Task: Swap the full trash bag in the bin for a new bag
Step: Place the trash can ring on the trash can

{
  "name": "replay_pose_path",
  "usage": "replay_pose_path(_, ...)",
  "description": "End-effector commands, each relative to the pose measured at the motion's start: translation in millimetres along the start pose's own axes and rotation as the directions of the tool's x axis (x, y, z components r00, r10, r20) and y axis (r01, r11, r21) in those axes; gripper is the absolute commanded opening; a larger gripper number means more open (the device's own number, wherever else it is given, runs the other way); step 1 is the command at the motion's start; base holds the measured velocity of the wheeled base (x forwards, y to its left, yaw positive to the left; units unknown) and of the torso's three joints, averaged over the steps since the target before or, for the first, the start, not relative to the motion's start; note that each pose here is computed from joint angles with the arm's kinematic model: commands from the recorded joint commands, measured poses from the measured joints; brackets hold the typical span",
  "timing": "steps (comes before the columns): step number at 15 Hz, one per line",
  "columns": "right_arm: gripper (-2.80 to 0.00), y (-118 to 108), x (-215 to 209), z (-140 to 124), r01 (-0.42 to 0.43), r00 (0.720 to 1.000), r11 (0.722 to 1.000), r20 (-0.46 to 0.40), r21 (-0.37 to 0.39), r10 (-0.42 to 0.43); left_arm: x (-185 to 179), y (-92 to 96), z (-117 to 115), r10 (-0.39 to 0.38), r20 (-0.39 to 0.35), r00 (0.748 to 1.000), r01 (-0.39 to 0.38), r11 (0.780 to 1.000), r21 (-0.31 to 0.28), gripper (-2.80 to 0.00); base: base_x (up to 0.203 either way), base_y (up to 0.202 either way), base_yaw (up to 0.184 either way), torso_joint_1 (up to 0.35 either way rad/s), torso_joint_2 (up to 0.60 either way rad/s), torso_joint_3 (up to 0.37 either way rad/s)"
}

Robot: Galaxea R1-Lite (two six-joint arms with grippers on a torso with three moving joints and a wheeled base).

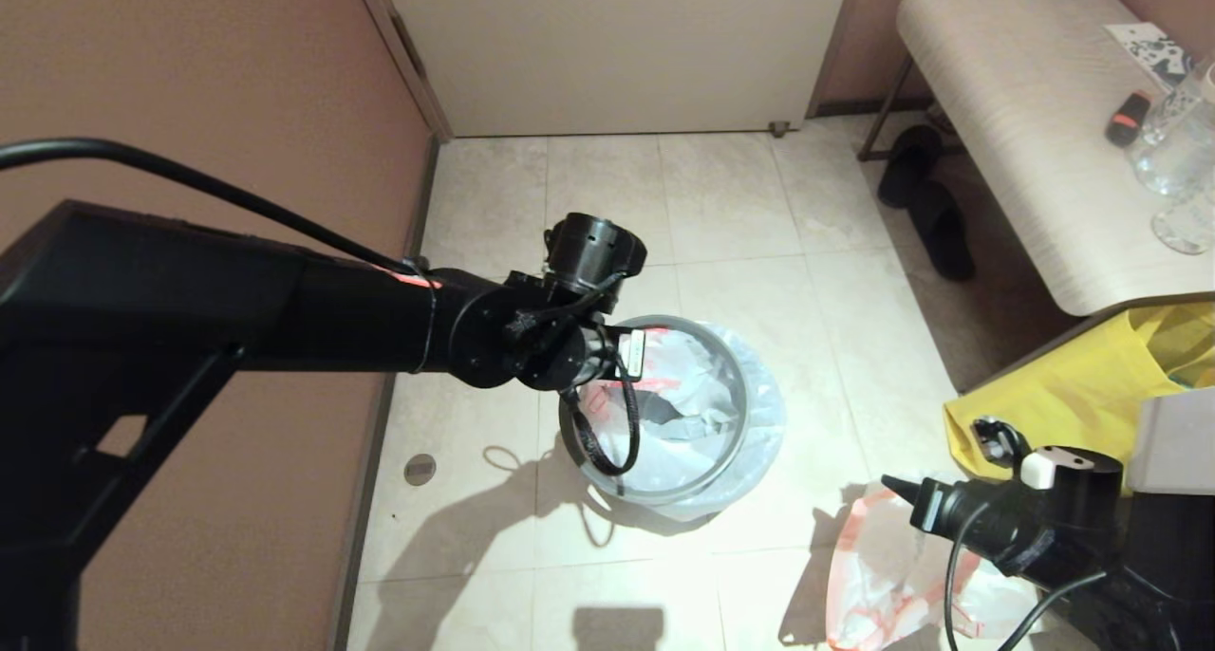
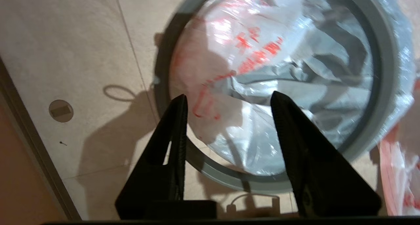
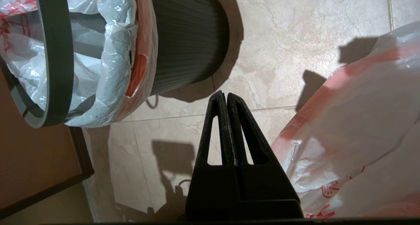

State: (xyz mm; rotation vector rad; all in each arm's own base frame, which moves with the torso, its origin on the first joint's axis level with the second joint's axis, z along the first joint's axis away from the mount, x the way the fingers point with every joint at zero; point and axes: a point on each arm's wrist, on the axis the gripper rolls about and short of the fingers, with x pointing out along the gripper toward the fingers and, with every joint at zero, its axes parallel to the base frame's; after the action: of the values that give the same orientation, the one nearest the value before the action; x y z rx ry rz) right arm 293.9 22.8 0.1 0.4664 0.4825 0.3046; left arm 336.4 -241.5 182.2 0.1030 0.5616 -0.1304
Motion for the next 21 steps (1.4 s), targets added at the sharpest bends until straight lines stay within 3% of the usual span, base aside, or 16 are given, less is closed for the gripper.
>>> replay_pose_path(1, -2.8, 22.3, -2.9, 11.7, -0.059, 0.996, 0.998, 0.067, -0.039, 0.061, 11.5, 20.0, -0.5, 0.022, -0.021, 1.0, -0.023, 0.999, -0.028, -2.8, 0.0, 0.0, 0.0, 0.0, 0.0, 0.0)
replay_pose_path(3, -2.8, 50.2, -10.9, 25.0, -0.04, 0.996, 0.997, 0.075, -0.069, 0.045, 38.4, 38.9, -1.0, 0.047, -0.037, 0.998, -0.049, 0.998, -0.045, -2.8, 0.0, 0.0, 0.0, 0.0, 0.0, 0.0)
replay_pose_path(5, -2.8, 82.7, -4.2, 30.5, 0.051, 0.999, 0.989, 0.011, -0.137, -0.05, 47.3, 66.6, 16.5, 0.088, 0.006, 0.996, -0.088, 0.994, -0.058, -2.8, 0.0, 0.0, 0.0, 0.0, 0.0, 0.0)
replay_pose_path(7, -2.8, 122.7, 11.7, 52.7, 0.087, 0.996, 0.972, 0.034, -0.219, -0.082, 33.9, 73.3, 39.1, 0.038, 0.08, 0.996, -0.03, 0.995, -0.095, -2.8, 0.0, 0.0, 0.0, 0.0, 0.0, 0.0)
replay_pose_path(12, -2.8, 210.5, 57.0, 89.1, 0.22, 0.974, 0.906, 0.038, -0.361, -0.222, 15.8, 87.4, 50.2, 0.025, 0.112, 0.993, -0.013, 0.994, -0.107, -2.8, 0.0, 0.0, 0.0, 0.0, 0.0, 0.0)
replay_pose_path(16, -2.8, 243.9, 95.2, 92.0, 0.365, 0.915, 0.816, 0.01, -0.449, -0.404, -8.0, 96.8, 57.6, 0.06, 0.113, 0.992, -0.053, 0.996, -0.07, -2.8, 0.0, 0.0, 0.0, 0.0, 0.0, 0.0)
replay_pose_path(17, 0.0, 243.5, 104.8, 83.2, 0.394, 0.889, 0.782, -0.014, -0.482, -0.457, -9.5, 97.8, 58.2, 0.065, 0.115, 0.991, -0.057, 0.996, -0.07, -2.8, 0.0, 0.0, 0.0, 0.0, 0.0, 0.0)
replay_pose_path(21, 0.0, 236.3, 126.7, 55.6, 0.449, 0.837, 0.711, -0.024, -0.541, -0.547, -26.5, 112.9, 60.0, 0.116, 0.077, 0.99, -0.112, 0.993, -0.048, -2.8, 0.0, 0.0, 0.0, 0.0, 0.0, 0.0)
